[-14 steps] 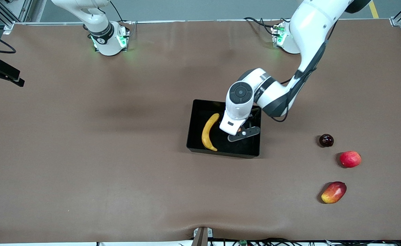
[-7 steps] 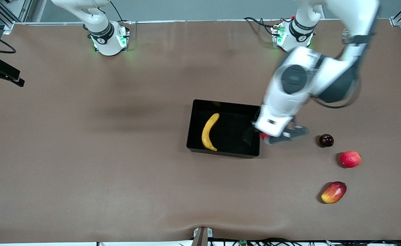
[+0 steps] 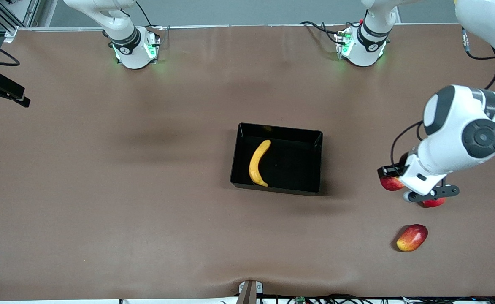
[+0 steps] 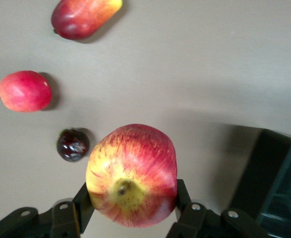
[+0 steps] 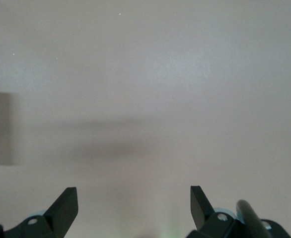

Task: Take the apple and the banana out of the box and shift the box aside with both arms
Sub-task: 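Carry the apple out of the box and set it beside the plum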

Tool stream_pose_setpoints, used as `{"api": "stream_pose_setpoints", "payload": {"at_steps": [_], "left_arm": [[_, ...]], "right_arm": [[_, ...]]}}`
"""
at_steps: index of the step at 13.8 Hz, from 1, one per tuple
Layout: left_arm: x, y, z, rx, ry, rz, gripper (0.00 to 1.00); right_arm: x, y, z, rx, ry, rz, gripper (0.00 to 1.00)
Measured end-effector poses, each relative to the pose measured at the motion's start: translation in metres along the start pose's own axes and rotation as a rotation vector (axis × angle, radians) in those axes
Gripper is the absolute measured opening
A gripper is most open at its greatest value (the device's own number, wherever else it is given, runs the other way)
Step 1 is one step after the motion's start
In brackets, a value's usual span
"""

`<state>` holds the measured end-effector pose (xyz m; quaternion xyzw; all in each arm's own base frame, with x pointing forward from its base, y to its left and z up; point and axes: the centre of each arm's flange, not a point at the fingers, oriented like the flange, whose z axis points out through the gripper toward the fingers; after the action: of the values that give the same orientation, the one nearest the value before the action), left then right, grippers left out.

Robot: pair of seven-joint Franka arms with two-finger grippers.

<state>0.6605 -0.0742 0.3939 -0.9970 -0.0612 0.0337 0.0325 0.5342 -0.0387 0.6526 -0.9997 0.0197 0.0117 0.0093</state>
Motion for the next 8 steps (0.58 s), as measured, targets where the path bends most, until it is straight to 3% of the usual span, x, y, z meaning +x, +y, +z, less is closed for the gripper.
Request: {"api": "stream_pose_setpoints", "payload": {"at_steps": [2,8], "left_arm": [[0.014,-0.022,0.037,0.036,0.037,0.011,0.67],[0.045,-0.058,0.156,0.041,0.098,0.072,0.67]], "right_arm": [[0.000,0.000,0.000,0.000,0.000,0.000,1.00],[0.000,0.000,0.000,0.000,0.001,0.000,1.00]]}}
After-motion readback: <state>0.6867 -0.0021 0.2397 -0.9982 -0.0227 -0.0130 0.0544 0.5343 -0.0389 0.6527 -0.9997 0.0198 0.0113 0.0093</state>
